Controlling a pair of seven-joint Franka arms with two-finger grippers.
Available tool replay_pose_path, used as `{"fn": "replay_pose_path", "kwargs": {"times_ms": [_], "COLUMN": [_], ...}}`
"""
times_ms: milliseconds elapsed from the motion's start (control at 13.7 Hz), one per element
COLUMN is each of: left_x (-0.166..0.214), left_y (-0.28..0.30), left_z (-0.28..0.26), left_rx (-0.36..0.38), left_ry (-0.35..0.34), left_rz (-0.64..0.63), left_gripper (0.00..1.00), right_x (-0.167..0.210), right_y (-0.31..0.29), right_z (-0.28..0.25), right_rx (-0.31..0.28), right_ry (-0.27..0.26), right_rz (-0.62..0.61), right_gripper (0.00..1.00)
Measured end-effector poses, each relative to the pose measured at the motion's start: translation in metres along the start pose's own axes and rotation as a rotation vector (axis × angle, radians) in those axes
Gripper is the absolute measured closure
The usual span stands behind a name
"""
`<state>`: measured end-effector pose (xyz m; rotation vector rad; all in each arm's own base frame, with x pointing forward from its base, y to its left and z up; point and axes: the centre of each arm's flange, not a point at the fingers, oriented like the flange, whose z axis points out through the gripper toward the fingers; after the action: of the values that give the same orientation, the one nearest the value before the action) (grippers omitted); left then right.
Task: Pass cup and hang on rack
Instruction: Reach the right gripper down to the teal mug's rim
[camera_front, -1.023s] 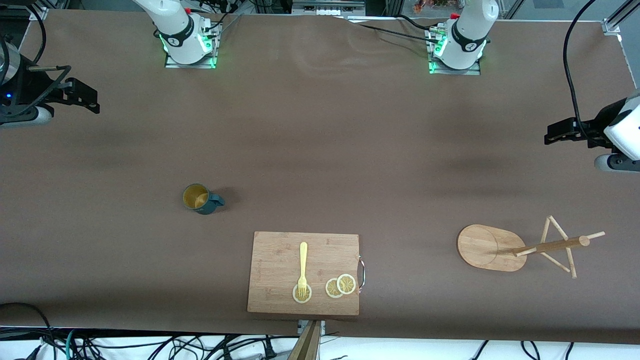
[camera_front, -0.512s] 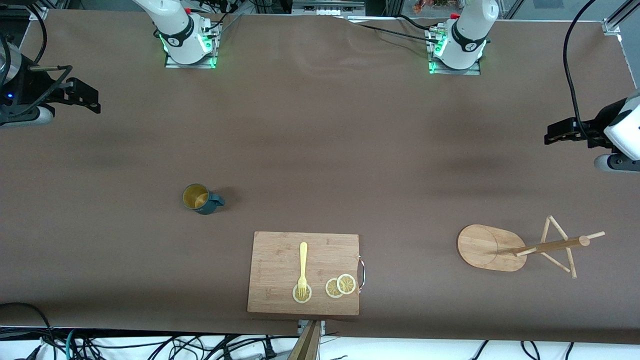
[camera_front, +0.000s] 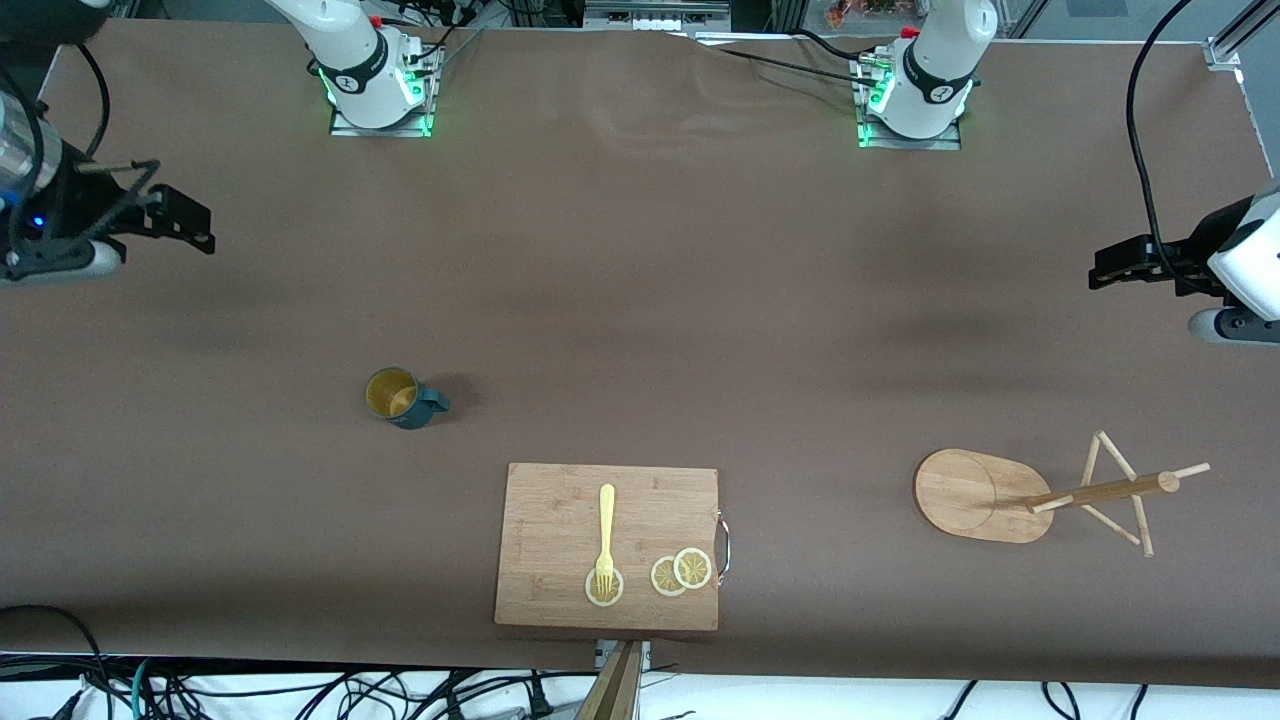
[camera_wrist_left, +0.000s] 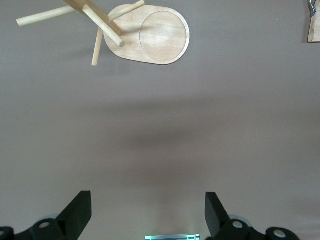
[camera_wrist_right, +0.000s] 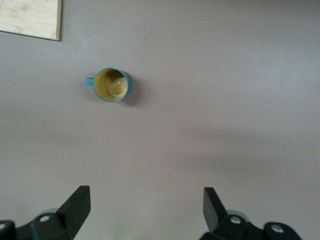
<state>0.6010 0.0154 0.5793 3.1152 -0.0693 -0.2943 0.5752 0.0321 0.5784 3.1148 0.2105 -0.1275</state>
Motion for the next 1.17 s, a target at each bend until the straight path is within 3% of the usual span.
{"fn": "replay_pose_path", "kwargs": {"times_ms": [219,658,804,1169], "left_x": [0.000,0.000,0.000,0.000], "left_y": [0.000,0.000,0.000,0.000], "left_z": [0.000,0.000,0.000,0.000], "left_rx": [0.000,0.000,0.000,0.000], "left_ry": [0.000,0.001,0.001,0.001], "left_rz": [0.000,0.000,0.000,0.000], "left_gripper": [0.00,0.00,0.00,0.00], "right_x": [0.014,0.052,0.066,0.088], "right_y": [0.000,-0.023,-0.030,-0.039], "right_z": [0.026,0.120,0.145,0.241], "right_rx": [0.003,0.007,0.007,0.008], "right_ry": [-0.040,-0.192,-0.181,-0.068], "right_rz": [-0.002,-0.042,-0.054,-0.064], "right_gripper": [0.00,0.00,0.00,0.00]}}
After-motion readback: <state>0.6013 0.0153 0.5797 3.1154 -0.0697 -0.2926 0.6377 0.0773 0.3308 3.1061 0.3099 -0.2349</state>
